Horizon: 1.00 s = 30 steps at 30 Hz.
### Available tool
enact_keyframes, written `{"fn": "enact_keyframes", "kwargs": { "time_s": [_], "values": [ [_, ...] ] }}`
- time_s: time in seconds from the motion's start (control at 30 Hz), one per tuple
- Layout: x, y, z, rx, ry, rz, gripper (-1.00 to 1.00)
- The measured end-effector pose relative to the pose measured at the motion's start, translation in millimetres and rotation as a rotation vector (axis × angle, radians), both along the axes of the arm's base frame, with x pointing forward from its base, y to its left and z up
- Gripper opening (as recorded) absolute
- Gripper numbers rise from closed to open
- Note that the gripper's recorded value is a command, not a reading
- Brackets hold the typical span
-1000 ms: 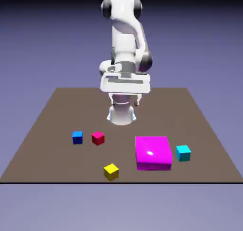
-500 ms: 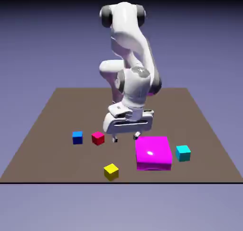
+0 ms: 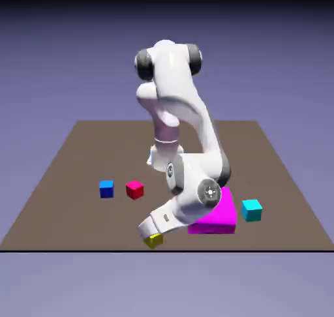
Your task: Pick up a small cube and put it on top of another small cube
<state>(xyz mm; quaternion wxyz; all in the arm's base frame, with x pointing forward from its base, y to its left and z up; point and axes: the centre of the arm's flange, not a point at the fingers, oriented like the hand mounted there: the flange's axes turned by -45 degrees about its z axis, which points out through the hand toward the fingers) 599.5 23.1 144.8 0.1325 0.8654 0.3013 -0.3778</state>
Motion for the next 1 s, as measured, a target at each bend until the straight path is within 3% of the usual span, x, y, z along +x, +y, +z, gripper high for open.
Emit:
{"fn": "enact_keyframes", "kwargs": {
  "time_s": [0.07,0.17,0.2,0.27,0.4,1.0],
  "values": [
    [0.0,-0.2,-1.4,-0.002,0.005,0.001,0.0],
    [-27.0,-21.9,-52.3,-0.003,0.005,0.001,0.0],
    [-28.8,-23.2,-55.2,-0.003,0.005,0.0,-1.0],
    [-28.9,-23.1,-55.2,-0.002,0.005,0.0,-1.0],
    [-5.9,-5.8,0.8,-0.006,0.007,-0.012,-1.0],
    [-178.0,-120.3,44.9,-0.036,0.01,-0.386,-1.0]
  ]
}}
